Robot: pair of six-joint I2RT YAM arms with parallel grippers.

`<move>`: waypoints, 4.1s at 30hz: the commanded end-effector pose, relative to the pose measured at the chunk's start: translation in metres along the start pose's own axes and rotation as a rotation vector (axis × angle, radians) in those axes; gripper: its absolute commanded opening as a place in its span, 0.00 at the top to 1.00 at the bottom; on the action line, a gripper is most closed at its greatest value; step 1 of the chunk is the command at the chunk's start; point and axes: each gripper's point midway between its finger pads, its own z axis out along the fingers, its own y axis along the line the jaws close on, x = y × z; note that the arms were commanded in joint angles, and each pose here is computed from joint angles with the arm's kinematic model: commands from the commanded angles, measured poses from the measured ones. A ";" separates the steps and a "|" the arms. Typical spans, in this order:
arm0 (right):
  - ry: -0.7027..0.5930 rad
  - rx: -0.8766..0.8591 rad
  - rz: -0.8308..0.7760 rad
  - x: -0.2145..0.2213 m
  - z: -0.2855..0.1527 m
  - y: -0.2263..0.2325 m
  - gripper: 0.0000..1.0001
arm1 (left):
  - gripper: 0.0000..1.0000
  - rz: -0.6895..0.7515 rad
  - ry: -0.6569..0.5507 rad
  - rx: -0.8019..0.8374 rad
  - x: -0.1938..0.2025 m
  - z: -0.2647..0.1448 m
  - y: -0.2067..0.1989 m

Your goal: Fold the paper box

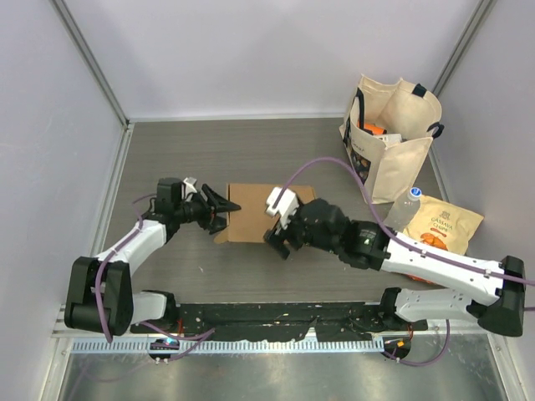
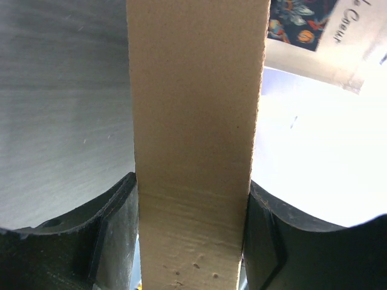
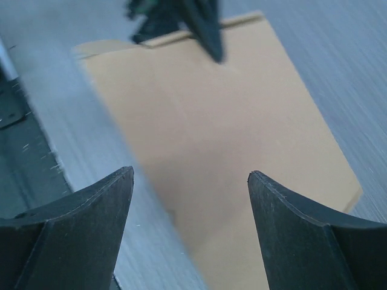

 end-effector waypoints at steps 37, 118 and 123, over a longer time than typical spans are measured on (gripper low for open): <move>-0.044 0.268 -0.656 0.020 0.066 0.022 0.13 | 0.49 -0.397 0.151 0.113 0.048 -0.034 -0.011; 0.508 -0.171 -0.067 0.051 0.059 -0.048 0.58 | 0.94 0.970 -0.031 -0.050 0.013 -0.002 -0.118; 0.505 -0.151 -0.060 0.053 0.062 -0.050 0.58 | 1.00 0.892 -0.016 0.006 0.030 -0.002 -0.134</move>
